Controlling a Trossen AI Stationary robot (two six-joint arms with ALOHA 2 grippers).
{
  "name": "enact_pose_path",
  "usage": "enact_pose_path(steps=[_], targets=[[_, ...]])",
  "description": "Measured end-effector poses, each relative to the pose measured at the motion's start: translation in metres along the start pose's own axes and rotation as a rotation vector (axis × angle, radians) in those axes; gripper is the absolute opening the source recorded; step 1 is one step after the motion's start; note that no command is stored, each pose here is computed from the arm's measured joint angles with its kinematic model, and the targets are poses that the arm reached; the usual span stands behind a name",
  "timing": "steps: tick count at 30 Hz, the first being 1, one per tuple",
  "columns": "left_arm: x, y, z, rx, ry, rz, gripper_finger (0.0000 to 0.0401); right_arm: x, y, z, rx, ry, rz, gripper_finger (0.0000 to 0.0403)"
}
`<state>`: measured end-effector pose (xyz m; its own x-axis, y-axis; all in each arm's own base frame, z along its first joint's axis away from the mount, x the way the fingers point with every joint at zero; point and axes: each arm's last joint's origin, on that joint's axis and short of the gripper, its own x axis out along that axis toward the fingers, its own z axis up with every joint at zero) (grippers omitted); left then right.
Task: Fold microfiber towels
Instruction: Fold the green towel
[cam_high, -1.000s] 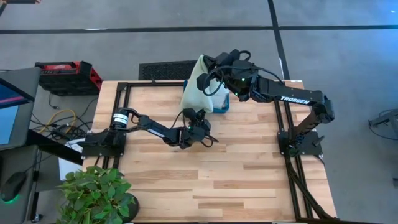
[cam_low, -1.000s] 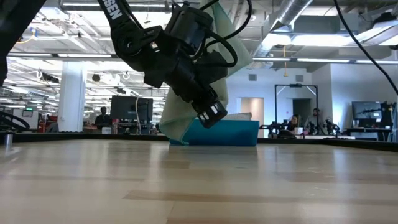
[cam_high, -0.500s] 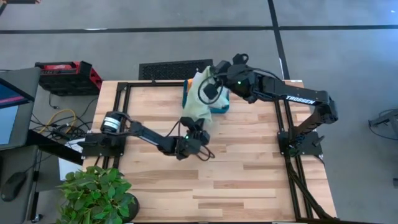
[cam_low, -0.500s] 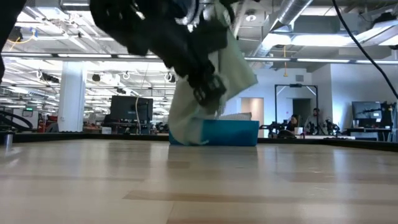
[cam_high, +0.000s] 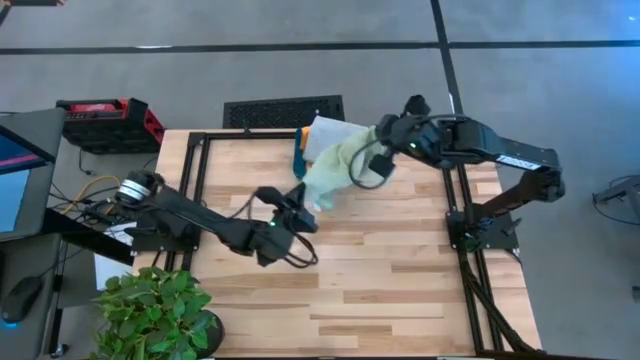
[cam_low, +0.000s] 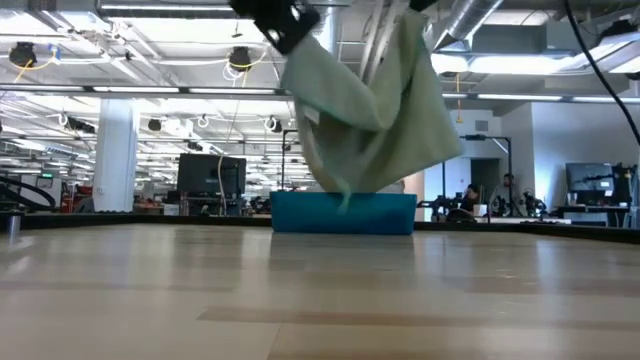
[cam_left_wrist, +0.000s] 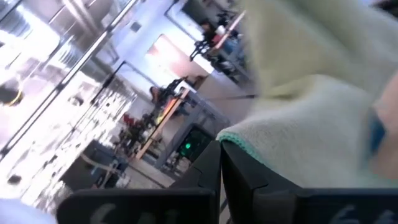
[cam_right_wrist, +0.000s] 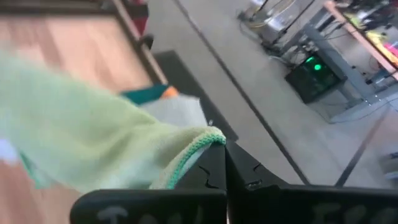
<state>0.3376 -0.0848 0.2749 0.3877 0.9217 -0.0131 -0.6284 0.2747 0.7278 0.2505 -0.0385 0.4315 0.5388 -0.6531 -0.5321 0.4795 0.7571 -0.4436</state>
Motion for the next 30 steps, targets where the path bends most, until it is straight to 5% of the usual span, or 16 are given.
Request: enact_pose_path(steps=[11, 23, 30], targets=[[-0.002, 0.07, 0.011, -0.171, 0.023, 0.045, 0.0, -0.025, 0.004, -0.027, -0.041, 0.159, 0.169, 0.0006], [0.03, 0.061, -0.002, -0.154, -0.001, -0.051, 0.0, 0.036, 0.03, -0.025, -0.065, 0.21, 0.078, 0.0004], [0.019, 0.049, -0.014, -0.122, -0.002, -0.172, 0.0, 0.039, 0.048, -0.041, -0.078, 0.231, 0.106, 0.0005]])
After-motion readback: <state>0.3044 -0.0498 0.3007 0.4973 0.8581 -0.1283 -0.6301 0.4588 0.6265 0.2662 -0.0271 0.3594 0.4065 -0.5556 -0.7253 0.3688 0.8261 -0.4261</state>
